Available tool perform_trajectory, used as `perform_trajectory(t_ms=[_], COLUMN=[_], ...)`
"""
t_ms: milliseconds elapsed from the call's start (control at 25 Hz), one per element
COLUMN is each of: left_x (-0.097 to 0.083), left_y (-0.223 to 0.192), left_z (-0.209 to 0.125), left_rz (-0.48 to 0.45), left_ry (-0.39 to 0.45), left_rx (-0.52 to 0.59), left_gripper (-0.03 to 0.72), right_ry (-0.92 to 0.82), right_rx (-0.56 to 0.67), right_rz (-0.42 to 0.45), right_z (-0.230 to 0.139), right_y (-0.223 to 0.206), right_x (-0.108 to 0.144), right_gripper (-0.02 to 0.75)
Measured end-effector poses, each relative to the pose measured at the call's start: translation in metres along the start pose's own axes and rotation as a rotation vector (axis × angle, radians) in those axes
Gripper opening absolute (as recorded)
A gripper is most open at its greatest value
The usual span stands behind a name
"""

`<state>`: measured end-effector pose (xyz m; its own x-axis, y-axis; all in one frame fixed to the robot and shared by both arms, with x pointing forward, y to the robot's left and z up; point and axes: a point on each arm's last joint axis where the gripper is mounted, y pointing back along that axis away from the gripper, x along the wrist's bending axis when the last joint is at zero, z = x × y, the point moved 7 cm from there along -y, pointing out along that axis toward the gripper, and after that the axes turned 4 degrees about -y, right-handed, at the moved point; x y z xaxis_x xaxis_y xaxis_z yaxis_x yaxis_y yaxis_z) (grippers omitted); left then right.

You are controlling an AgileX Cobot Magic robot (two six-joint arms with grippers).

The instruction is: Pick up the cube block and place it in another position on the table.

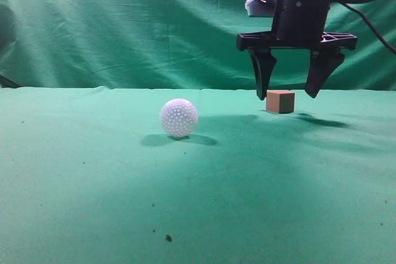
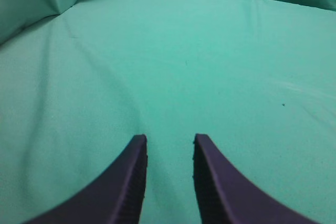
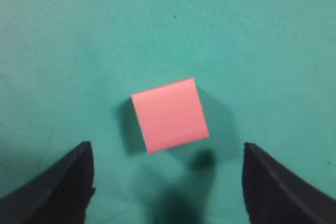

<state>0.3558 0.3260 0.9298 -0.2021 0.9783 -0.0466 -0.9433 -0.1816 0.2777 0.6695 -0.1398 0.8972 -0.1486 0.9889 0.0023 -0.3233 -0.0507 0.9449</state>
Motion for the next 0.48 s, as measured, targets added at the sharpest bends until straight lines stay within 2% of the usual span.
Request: perform_trajectory(t_ms=[40,200,320,480], left_x=[0.000,0.000,0.000,0.000], left_y=[0.000,0.000,0.000,0.000], left_z=[0.000,0.000,0.000,0.000], left_rz=[0.000,0.000,0.000,0.000], left_ry=[0.000,0.000,0.000,0.000], left_rx=[0.000,0.000,0.000,0.000], left_gripper=[0.235,0.235,0.235,0.235], right_ry=[-0.002,-0.003,-0.005,-0.031], right_rx=[0.005,-0.013,-0.075,-0.144], right_rz=[-0.003,-0.012,-0.012,-0.002], right_z=[-0.001,-0.002,-0.004,-0.030], right_y=[0.009,0.058,0.104,0.152], right_x=[-0.001,-0.007,-0.013,-0.024], right_gripper=[0.413,0.100,0.000,0.000])
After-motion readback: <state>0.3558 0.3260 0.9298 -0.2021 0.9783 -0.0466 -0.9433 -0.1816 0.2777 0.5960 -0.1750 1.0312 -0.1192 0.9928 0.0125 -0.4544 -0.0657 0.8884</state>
